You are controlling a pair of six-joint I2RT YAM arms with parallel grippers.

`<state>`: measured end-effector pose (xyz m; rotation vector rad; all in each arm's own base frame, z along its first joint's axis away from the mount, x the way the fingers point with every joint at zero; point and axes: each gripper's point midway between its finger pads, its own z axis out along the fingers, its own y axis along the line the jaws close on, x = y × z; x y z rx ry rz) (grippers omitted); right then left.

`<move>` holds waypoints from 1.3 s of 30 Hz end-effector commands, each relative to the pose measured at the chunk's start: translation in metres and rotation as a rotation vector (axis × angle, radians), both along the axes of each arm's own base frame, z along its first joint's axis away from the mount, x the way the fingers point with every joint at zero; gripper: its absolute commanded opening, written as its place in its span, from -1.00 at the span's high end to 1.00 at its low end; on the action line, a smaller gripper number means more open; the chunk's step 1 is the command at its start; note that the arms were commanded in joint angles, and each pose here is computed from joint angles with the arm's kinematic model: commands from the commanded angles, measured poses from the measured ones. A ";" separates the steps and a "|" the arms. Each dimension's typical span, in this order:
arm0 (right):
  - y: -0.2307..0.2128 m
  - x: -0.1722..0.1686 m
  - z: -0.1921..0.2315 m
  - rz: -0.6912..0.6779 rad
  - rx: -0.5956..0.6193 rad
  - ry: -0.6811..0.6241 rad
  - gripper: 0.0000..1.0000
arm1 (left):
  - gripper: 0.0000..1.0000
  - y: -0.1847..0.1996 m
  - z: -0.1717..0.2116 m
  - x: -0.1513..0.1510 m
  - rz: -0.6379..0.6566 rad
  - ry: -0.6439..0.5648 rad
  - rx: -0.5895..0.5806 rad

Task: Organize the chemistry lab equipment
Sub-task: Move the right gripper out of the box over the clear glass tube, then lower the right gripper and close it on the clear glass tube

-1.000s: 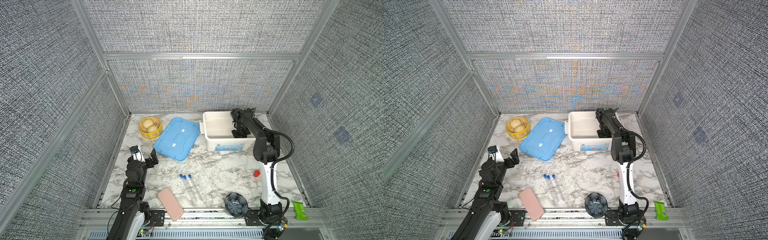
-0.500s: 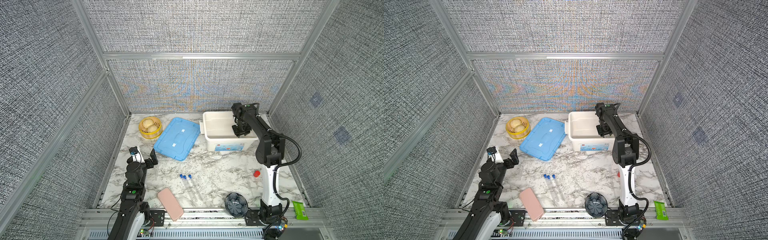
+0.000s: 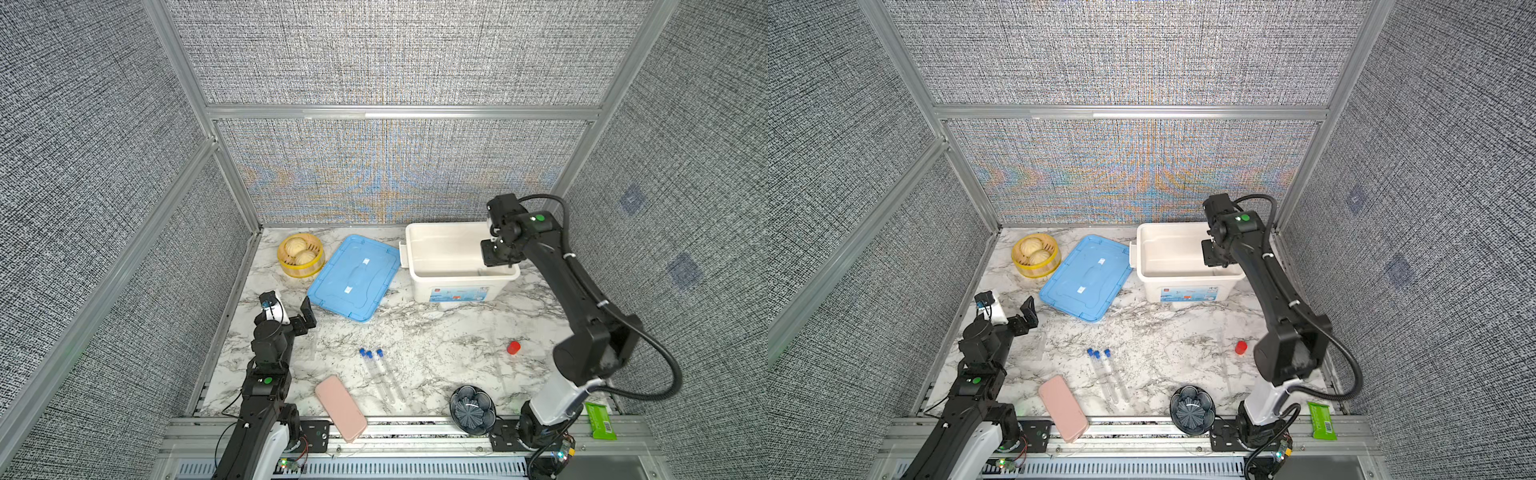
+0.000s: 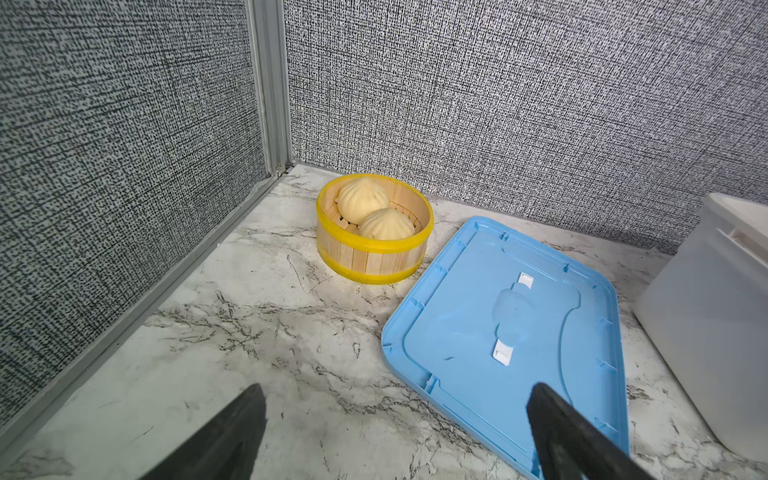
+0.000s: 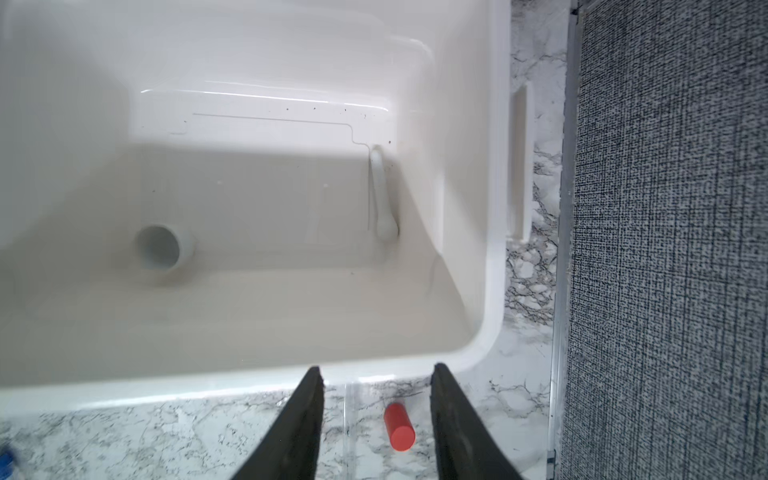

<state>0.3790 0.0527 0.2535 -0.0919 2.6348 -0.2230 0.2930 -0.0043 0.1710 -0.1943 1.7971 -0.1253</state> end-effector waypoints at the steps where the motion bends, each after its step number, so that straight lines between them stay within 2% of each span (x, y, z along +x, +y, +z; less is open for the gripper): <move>1: 0.003 -0.010 0.019 0.003 0.063 -0.102 0.16 | -0.97 -0.002 0.006 0.002 -0.012 -0.014 -0.007; 4: 0.000 -0.041 0.037 -0.009 0.112 -0.157 0.16 | -0.97 -0.003 0.005 0.004 -0.016 -0.006 -0.008; 8: 0.008 -0.072 0.035 0.000 0.233 -0.254 0.16 | -0.97 -0.004 0.005 0.004 -0.020 0.006 -0.009; 13: -0.015 -0.097 -0.008 -0.112 0.211 -0.307 0.18 | -0.97 -0.007 0.004 0.007 -0.033 0.014 -0.015; 16: 0.003 -0.115 -0.054 -0.051 0.295 -0.211 0.18 | -0.97 -0.006 0.001 0.010 -0.026 0.035 -0.012; 20: 0.006 -0.137 -0.109 -0.143 0.353 -0.050 0.19 | -0.97 -0.007 0.001 0.013 -0.034 0.047 -0.011; 22: 0.013 -0.142 -0.137 -0.151 0.397 0.011 0.21 | -0.97 -0.007 0.001 0.012 -0.031 0.045 -0.013; 25: 0.007 -0.141 -0.170 -0.200 0.397 0.078 0.23 | -0.97 -0.006 0.002 0.011 -0.030 0.037 -0.013; 30: 0.001 -0.123 -0.193 -0.209 0.406 0.122 0.30 | -0.97 -0.007 0.004 0.008 -0.032 0.021 -0.016; 33: 0.009 -0.112 -0.202 -0.199 0.470 0.163 0.36 | -0.97 -0.006 0.003 0.008 -0.031 0.023 -0.014; 39: -0.003 -0.107 -0.214 -0.278 0.435 0.196 0.39 | -0.97 -0.006 0.003 0.006 -0.031 0.015 -0.016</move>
